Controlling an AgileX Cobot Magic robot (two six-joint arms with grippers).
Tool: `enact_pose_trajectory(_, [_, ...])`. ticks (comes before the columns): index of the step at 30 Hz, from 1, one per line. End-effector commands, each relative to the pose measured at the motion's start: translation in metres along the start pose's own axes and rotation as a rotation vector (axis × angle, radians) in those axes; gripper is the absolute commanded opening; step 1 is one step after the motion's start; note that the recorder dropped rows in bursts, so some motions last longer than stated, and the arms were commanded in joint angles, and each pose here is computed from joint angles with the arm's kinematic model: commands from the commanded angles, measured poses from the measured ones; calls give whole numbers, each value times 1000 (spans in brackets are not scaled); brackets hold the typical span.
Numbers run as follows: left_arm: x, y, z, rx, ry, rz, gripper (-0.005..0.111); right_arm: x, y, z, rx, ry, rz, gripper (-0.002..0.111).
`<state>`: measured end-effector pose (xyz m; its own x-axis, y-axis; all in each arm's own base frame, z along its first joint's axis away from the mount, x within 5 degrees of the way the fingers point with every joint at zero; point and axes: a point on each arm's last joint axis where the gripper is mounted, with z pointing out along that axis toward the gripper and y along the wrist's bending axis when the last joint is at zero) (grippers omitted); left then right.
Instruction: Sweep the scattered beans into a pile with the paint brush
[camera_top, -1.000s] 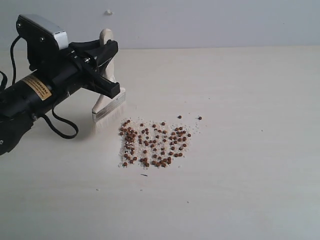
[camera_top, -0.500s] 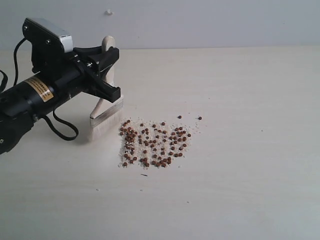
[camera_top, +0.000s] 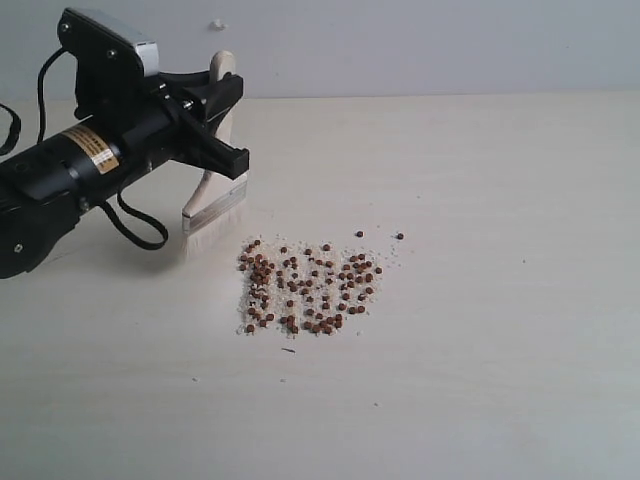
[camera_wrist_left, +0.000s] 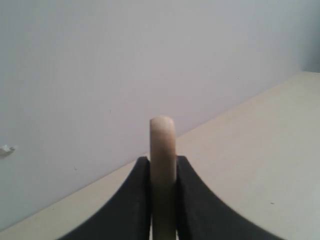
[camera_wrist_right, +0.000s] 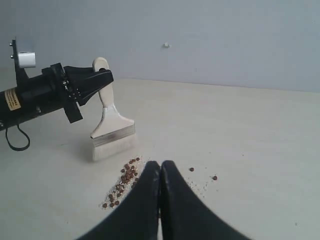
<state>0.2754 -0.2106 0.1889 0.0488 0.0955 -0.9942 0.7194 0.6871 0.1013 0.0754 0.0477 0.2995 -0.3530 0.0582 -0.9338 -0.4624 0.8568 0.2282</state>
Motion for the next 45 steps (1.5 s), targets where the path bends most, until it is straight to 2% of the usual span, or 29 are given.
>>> enact_pose_trajectory(1, [5, 2, 8, -7, 1, -1, 0, 1, 0, 0, -3, -1, -7, 0])
enact_pose_trajectory(6, [21, 0, 15, 16, 15, 0, 0, 1, 0, 0, -3, -1, -7, 0])
enact_pose_trajectory(12, [14, -5, 15, 66, -113, -13, 0, 1, 0, 0, -2, -2, -8, 0])
enact_pose_trajectory(21, [13, -18, 16, 161, -114, -36, 0, 1, 0, 0, -2, -2, -8, 0])
enact_pose_trajectory(25, [7, -20, 15, 172, -175, -41, 0, 1, 0, 0, -2, -2, -8, 0])
enact_pose_trajectory(37, [-9, -15, 17, 149, -226, -51, 0, 1, 0, 0, -3, -1, -7, 0])
enact_pose_trajectory(45, [-12, -12, 34, 157, -99, -83, 0, 1, 0, 0, -2, -2, -10, 0])
